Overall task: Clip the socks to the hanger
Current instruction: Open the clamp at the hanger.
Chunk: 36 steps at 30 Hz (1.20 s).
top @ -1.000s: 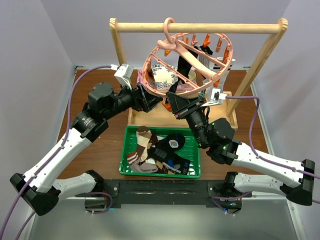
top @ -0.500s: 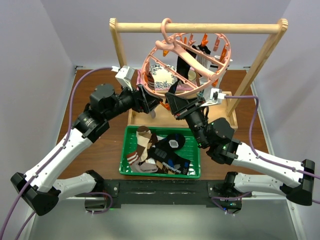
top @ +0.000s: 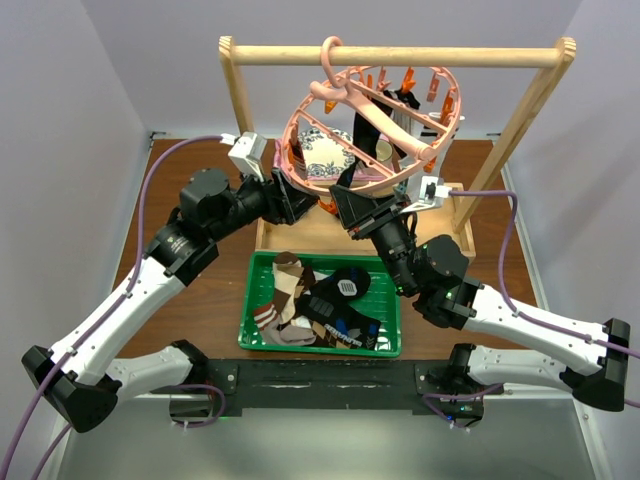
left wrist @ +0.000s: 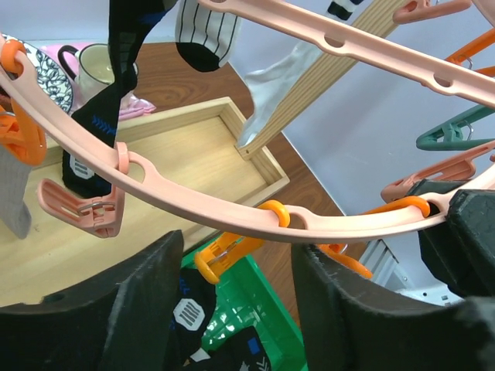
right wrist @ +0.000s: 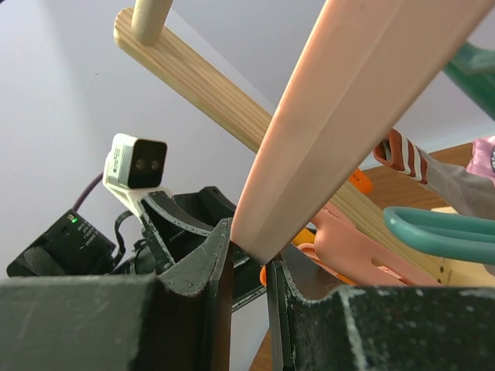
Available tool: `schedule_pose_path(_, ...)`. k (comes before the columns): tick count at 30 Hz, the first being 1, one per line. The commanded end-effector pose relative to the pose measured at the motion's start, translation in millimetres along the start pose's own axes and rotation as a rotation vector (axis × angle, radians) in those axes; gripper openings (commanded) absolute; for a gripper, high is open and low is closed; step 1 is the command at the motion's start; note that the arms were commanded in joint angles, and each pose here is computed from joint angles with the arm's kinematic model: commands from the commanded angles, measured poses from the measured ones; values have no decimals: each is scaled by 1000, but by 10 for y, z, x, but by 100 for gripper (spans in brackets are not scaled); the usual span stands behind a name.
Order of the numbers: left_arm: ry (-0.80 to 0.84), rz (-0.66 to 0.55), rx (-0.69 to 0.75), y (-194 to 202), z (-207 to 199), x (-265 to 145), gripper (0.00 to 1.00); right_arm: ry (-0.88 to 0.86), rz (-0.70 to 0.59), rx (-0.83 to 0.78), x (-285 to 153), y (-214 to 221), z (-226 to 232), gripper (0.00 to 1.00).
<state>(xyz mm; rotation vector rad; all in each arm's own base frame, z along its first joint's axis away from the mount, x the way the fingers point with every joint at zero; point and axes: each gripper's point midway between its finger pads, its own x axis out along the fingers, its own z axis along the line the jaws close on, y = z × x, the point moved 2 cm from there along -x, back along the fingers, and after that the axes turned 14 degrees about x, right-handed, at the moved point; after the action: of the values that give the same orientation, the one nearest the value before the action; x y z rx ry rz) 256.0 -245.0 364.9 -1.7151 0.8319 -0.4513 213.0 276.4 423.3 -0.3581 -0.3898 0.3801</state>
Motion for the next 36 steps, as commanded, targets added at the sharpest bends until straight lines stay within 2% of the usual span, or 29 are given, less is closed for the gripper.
schedule_pose_path(1, -16, -111, 29, -279, 30, 6, 53, -42, 4, 19, -2, -97, 198, 0)
schedule_pose_path(3, -10, -116, 30, -289, 22, 3, 44, -41, 2, 19, -9, -109, 195, 0)
schedule_pose_path(13, -4, -111, 19, -263, 24, -4, 31, -47, 15, 1, -38, -95, 181, 0)
schedule_pose_path(17, -7, -117, 20, -270, 27, -28, 20, -90, 46, -46, -84, -96, 248, 22)
schedule_pose_path(18, -9, -117, 20, -267, 32, -34, 16, -92, 62, -67, -98, -83, 245, 30)
schedule_pose_path(21, -6, -120, 17, -269, 30, -41, 15, -110, 113, -127, -163, -42, 238, 39)
schedule_pose_path(24, -7, -121, 21, -279, 34, -40, 13, -143, 159, -170, -244, -26, 273, 43)
schedule_pose_path(29, -1, -127, 22, -304, 23, -41, 13, -120, 209, -202, -368, -31, 187, 45)
schedule_pose_path(30, 0, -130, 23, -316, 19, -39, 13, -121, 220, -206, -380, -12, 177, 48)
schedule_pose_path(31, 2, -125, 21, -307, 23, -28, 13, -121, 237, -216, -386, 16, 168, 56)
schedule_pose_path(32, 3, -128, 21, -319, 20, -26, 12, -110, 261, -237, -394, 30, 163, 59)
schedule_pose_path(36, 5, -135, 23, -379, 3, -36, 13, -189, 397, -326, -474, 238, 202, 62)
